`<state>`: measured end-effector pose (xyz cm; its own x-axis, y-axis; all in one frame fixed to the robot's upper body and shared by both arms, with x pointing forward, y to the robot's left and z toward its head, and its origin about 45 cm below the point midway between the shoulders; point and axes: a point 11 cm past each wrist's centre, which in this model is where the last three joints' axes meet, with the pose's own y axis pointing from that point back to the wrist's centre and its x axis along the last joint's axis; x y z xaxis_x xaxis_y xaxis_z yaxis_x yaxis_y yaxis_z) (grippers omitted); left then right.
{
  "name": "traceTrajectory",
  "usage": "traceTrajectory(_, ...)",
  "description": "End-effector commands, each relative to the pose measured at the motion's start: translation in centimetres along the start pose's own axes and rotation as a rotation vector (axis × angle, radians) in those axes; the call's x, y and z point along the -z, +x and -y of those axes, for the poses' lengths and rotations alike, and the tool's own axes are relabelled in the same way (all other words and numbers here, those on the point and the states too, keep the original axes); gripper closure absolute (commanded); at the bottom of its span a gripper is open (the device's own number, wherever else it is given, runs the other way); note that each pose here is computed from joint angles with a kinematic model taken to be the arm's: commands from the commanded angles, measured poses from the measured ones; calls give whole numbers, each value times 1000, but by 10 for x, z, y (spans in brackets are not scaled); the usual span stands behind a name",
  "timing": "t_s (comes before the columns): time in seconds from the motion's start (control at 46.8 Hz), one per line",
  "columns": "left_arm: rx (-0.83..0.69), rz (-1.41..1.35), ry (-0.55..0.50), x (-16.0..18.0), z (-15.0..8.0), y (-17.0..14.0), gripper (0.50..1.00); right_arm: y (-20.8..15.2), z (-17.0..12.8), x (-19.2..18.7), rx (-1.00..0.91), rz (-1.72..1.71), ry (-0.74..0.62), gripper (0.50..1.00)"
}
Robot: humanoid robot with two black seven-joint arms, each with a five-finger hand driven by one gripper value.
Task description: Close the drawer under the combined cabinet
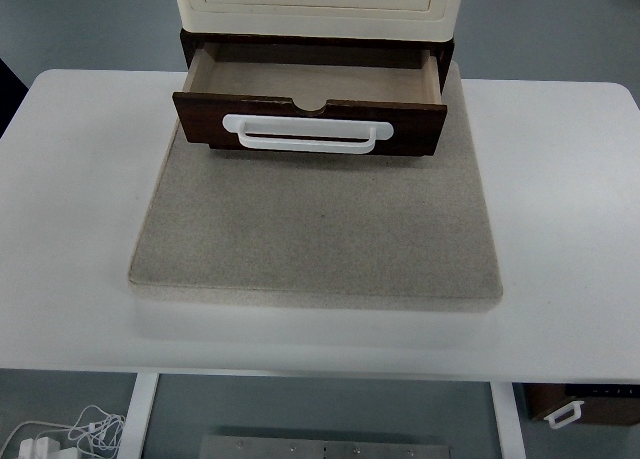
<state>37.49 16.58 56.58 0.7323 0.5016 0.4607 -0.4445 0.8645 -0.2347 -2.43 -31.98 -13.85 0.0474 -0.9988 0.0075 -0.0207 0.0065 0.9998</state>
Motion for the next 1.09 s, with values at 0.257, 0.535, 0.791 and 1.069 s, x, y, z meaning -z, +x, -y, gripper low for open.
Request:
traceTrajectory(0.257, 313, 84, 213, 64, 14, -75, 540, 0, 0, 0, 0, 0, 0, 548)
traceTrajectory(0.535, 464, 103, 418, 122, 14, -122, 542, 0, 0, 0, 0, 0, 0, 548)
traceTrajectory(0.791, 557, 106, 548, 158, 1, -147, 527, 0, 0, 0, 0, 0, 0, 548)
traceTrajectory(1.069, 622, 175, 773, 184, -18, -142, 506, 0, 0, 0, 0, 0, 0, 548)
